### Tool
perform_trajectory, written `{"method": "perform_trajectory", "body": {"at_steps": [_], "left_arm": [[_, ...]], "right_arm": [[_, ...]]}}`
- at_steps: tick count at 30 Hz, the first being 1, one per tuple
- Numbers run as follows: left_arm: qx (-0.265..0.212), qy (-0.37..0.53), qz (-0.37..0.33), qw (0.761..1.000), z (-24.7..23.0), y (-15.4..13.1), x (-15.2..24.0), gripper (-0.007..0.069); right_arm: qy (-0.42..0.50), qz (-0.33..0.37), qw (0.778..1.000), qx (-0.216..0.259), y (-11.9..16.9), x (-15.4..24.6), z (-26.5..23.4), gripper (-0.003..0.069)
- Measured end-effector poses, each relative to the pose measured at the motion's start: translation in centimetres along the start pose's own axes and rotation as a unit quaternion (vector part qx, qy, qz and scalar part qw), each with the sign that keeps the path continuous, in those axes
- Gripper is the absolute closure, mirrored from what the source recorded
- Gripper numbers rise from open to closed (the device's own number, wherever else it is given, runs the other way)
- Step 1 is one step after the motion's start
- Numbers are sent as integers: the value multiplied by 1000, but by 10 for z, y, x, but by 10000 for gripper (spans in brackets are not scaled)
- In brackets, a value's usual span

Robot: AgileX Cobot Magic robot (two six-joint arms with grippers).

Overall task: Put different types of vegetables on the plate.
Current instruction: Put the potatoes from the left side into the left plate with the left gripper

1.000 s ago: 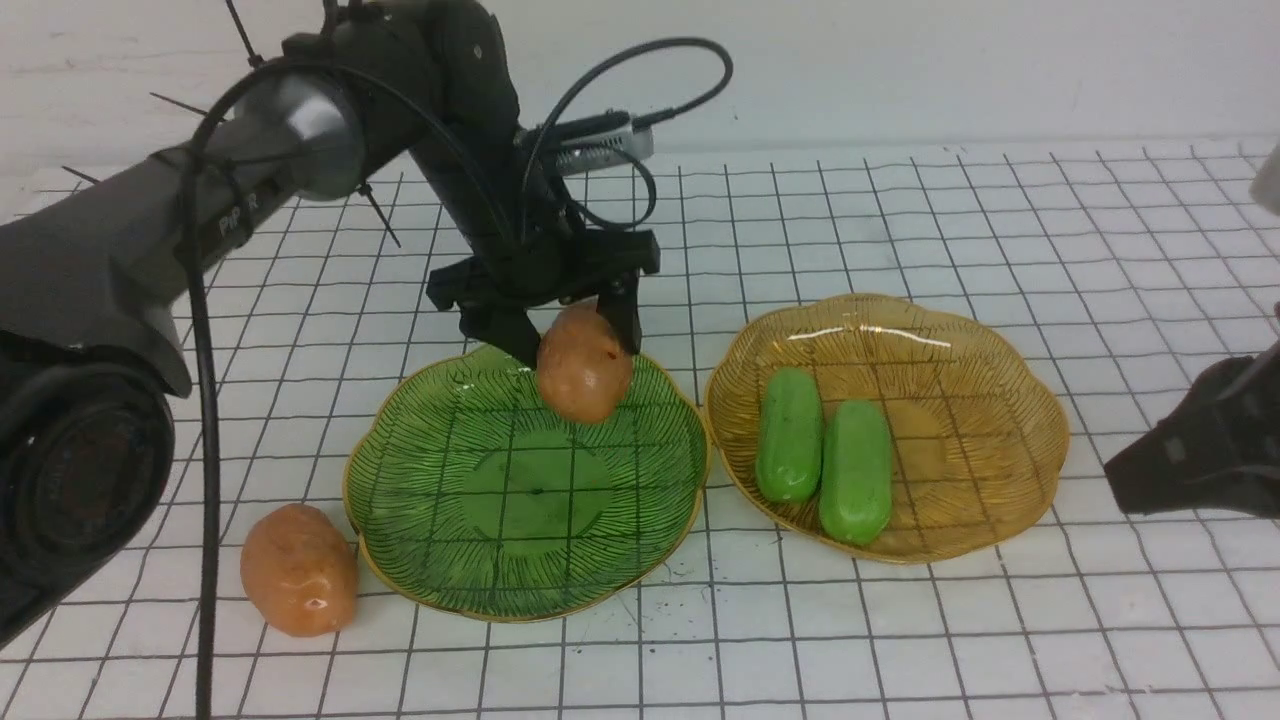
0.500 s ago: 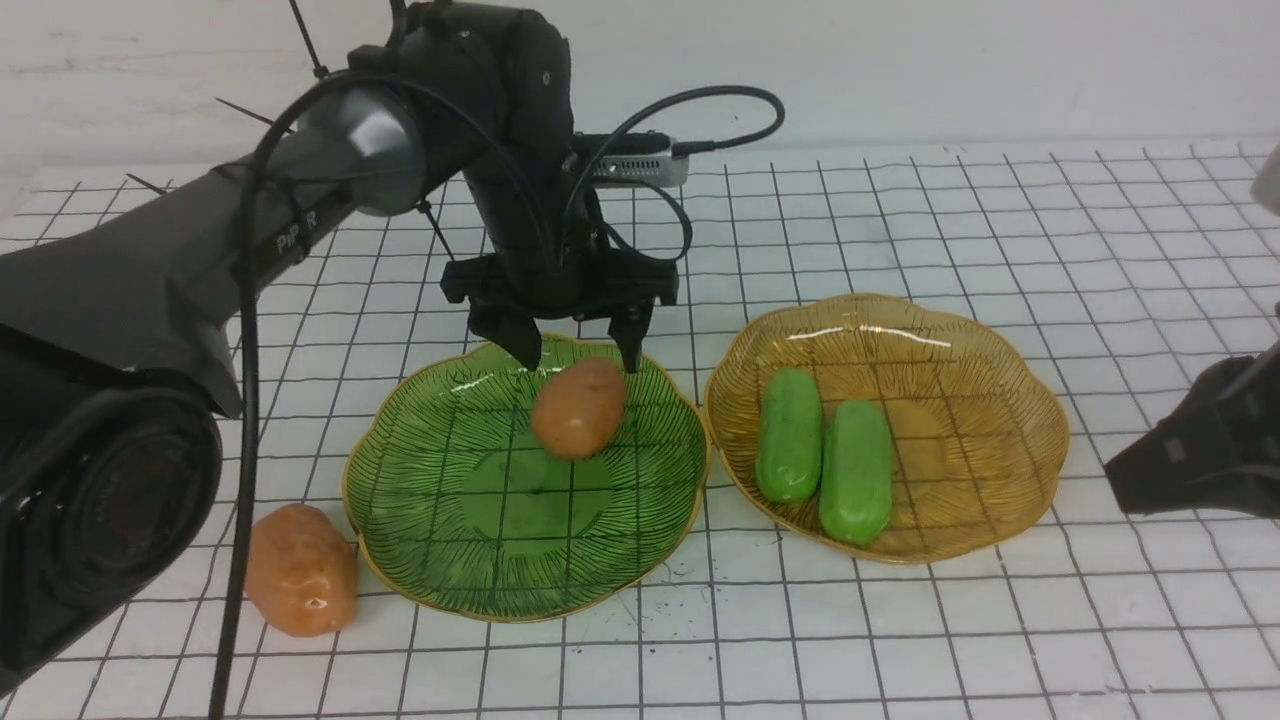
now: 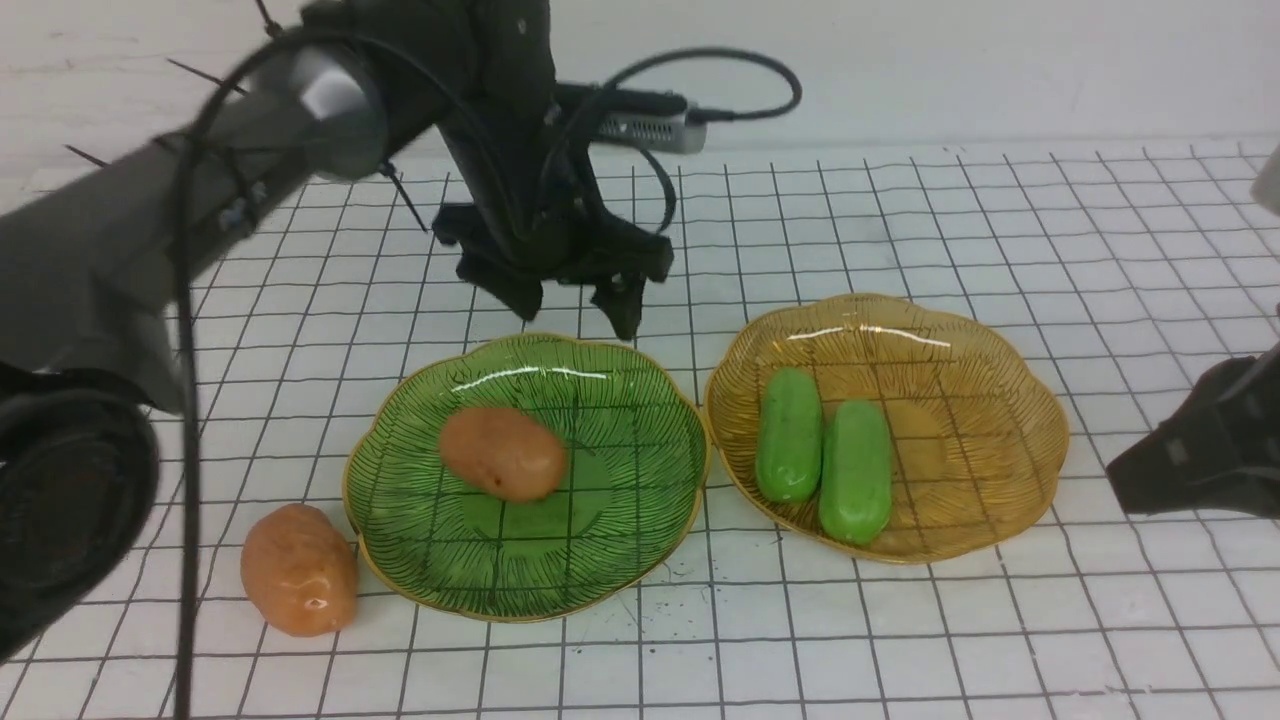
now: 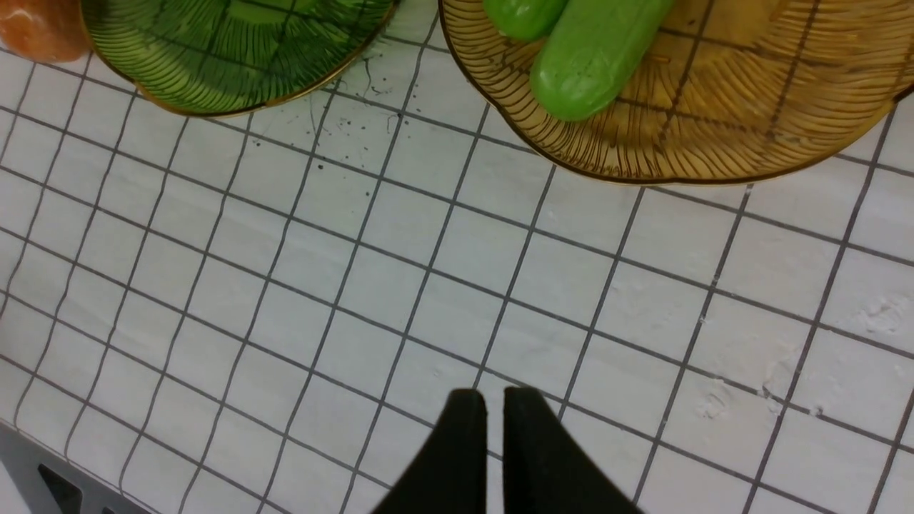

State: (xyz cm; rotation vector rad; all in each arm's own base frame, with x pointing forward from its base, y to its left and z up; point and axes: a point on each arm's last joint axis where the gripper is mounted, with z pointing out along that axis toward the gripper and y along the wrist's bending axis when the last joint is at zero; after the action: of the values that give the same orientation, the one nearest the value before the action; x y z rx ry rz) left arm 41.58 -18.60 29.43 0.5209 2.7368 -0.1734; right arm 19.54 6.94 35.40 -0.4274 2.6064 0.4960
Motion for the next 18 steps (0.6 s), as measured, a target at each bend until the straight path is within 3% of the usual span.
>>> {"method": "perform_trajectory", "body": {"at_steps": [8, 12, 13, 15, 16, 17, 18], "left_arm": [[-47, -63, 31, 996, -72, 6, 11, 41], [-118, -44, 22, 992, -85, 21, 39, 92], [-136, -26, 18, 990, -81, 26, 50, 127], [-159, 22, -9, 987, -70, 47, 78, 288], [-160, 26, -13, 987, -69, 49, 81, 302], [-168, 57, -49, 983, -59, 67, 98, 414], [-173, 75, -76, 979, -54, 78, 108, 479]], "right_arm": [[0, -6, 1000, 0, 0, 0, 0, 633], [0, -12, 1000, 0, 0, 0, 0, 633], [0, -12, 1000, 0, 0, 0, 0, 633], [0, -13, 1000, 0, 0, 0, 0, 633], [0, -13, 1000, 0, 0, 0, 0, 633], [0, -13, 1000, 0, 0, 0, 0, 633], [0, -13, 1000, 0, 0, 0, 0, 633]]}}
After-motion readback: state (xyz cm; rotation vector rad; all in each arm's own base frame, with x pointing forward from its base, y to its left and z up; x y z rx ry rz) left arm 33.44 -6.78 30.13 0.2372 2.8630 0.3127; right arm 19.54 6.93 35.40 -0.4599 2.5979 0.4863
